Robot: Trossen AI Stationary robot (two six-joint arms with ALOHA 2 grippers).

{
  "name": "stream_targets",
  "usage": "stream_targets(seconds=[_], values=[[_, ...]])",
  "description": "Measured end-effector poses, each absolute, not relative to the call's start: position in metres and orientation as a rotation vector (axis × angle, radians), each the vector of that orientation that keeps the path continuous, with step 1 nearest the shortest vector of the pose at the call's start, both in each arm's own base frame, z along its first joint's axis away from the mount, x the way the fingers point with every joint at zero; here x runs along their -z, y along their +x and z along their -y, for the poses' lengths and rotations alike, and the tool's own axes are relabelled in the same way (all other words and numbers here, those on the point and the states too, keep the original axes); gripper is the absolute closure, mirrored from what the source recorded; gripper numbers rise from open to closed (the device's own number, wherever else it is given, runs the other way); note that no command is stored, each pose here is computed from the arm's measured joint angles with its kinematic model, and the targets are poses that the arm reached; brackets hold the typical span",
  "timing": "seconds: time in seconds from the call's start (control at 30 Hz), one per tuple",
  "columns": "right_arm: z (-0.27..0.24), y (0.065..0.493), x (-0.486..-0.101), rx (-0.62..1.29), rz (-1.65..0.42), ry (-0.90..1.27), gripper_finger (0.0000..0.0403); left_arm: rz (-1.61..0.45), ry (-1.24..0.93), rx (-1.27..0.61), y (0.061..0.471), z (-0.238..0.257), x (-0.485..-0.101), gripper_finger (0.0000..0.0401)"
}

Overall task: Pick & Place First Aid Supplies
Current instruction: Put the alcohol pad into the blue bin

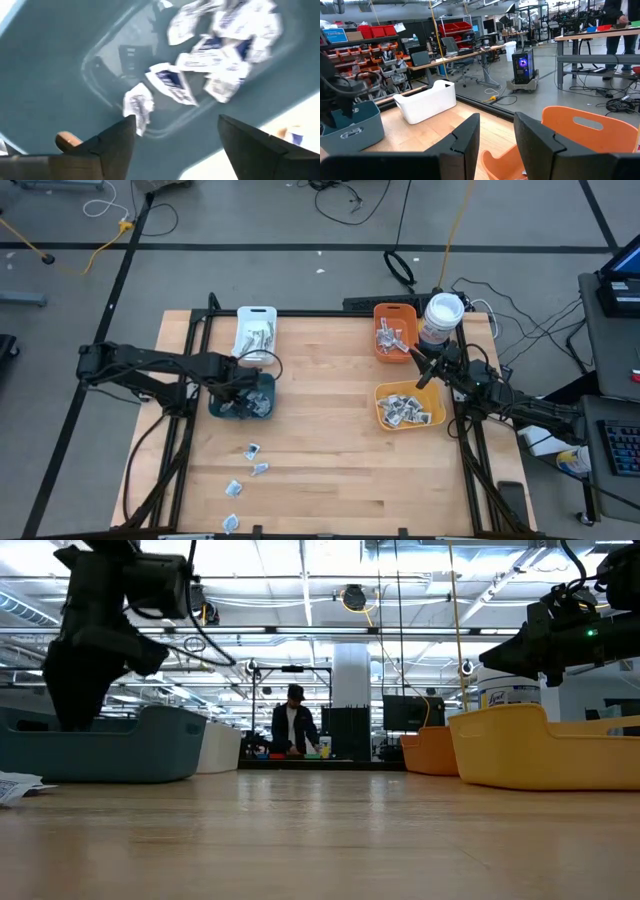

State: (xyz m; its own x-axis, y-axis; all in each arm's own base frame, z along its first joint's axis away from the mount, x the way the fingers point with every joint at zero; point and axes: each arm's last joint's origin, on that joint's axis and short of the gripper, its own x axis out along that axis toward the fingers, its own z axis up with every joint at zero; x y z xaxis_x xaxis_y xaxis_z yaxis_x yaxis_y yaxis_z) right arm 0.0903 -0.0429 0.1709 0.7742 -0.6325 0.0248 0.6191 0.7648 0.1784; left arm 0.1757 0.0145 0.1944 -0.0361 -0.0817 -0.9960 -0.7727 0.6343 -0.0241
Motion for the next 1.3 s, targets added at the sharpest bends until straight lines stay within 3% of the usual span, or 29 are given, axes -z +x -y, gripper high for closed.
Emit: stream_targets(seconds=[0.27, 0.5, 0.7, 1.0, 1.3], values=[[0.043, 0.09, -0.171, 0.681, 0.086, 0.164, 0.0286, -1.492, -0.759, -0.644, 0.189, 0.008, -0.215, 0.008], [0.043, 0.09, -0.171, 0.681, 0.085, 0.164, 0.0287, -1.509, -0.784, -0.688, 0.208, 0.045, -0.227, 0.0077], [0.043, 0.09, -0.171, 0.681, 0.085, 0.164, 0.0287, -1.575, -0.807, -0.621, 0.23, 0.087, -0.228, 0.0077], [0.043, 0.09, -0.171, 0.681, 0.086, 0.164, 0.0287, -1.549, -0.854, -0.559, 0.265, 0.138, -0.212, 0.0077], [0.043, 0.09, -0.171, 0.681, 0.085, 0.164, 0.0287, -1.552, -0.876, -0.595, 0.284, 0.158, -0.18, 0.0077]])
